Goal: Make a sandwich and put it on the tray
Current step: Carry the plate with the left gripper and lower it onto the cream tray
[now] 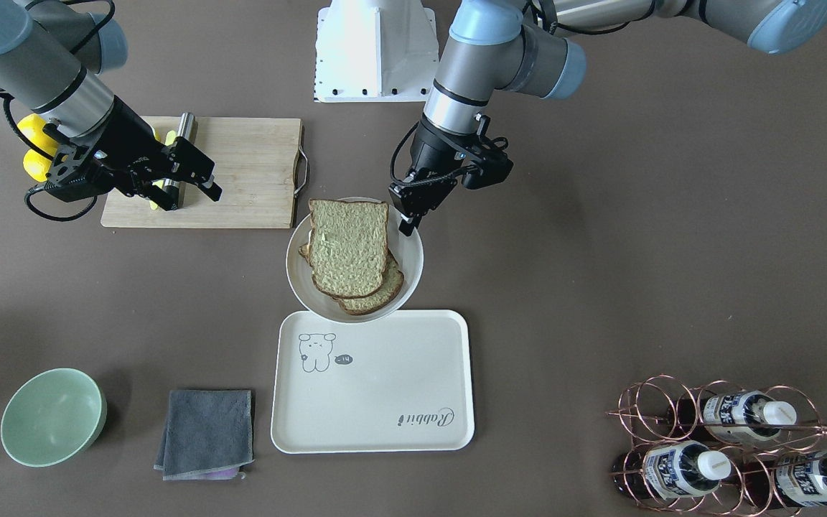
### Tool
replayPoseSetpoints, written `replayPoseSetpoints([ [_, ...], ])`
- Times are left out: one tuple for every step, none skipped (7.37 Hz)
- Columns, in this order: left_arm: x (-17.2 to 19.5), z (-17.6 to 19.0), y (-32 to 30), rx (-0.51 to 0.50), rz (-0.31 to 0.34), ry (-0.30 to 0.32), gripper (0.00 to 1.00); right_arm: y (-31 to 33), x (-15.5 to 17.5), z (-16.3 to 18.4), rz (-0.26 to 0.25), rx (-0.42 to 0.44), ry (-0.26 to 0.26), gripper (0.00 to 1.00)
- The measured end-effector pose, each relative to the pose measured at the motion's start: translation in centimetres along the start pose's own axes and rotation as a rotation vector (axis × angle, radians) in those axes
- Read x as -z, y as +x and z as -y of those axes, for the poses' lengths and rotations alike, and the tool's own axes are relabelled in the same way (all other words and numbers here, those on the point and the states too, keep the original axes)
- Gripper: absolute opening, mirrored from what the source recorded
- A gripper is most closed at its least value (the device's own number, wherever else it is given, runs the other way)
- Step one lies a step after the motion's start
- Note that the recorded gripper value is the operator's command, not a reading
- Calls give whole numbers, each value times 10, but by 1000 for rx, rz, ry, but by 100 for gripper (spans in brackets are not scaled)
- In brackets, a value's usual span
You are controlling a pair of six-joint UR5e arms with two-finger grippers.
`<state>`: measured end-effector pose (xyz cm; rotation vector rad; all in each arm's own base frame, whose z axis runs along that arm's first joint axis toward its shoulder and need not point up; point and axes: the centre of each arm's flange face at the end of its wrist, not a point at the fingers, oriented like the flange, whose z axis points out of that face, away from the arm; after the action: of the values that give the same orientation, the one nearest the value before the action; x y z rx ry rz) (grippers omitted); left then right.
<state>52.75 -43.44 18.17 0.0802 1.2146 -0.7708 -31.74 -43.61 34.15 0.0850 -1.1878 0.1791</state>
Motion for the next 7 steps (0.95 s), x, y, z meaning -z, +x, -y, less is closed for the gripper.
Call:
replayPoseSetpoints([
  [-20, 14, 13, 9, 18, 32, 0, 0, 0, 0, -1, -1, 0, 99],
  [-37, 28, 26, 16, 31, 60, 0, 0, -1, 1, -2, -1, 0, 99],
  [-55, 39, 32, 22, 38, 80, 0, 0, -1, 1, -2, -1, 0, 99],
  [-78, 54, 30, 28, 31, 96, 0, 0, -1, 1, -2, -2, 1, 99],
  [-96, 68, 27, 33, 30, 110, 0, 0, 0, 2, -2, -2, 3, 99],
  [-109, 78, 25, 36, 37, 123, 0, 0, 0, 3, -1, -3, 3, 99],
  [-119, 83, 21, 37, 40, 128, 0, 0, 0, 3, -2, -3, 4, 99],
])
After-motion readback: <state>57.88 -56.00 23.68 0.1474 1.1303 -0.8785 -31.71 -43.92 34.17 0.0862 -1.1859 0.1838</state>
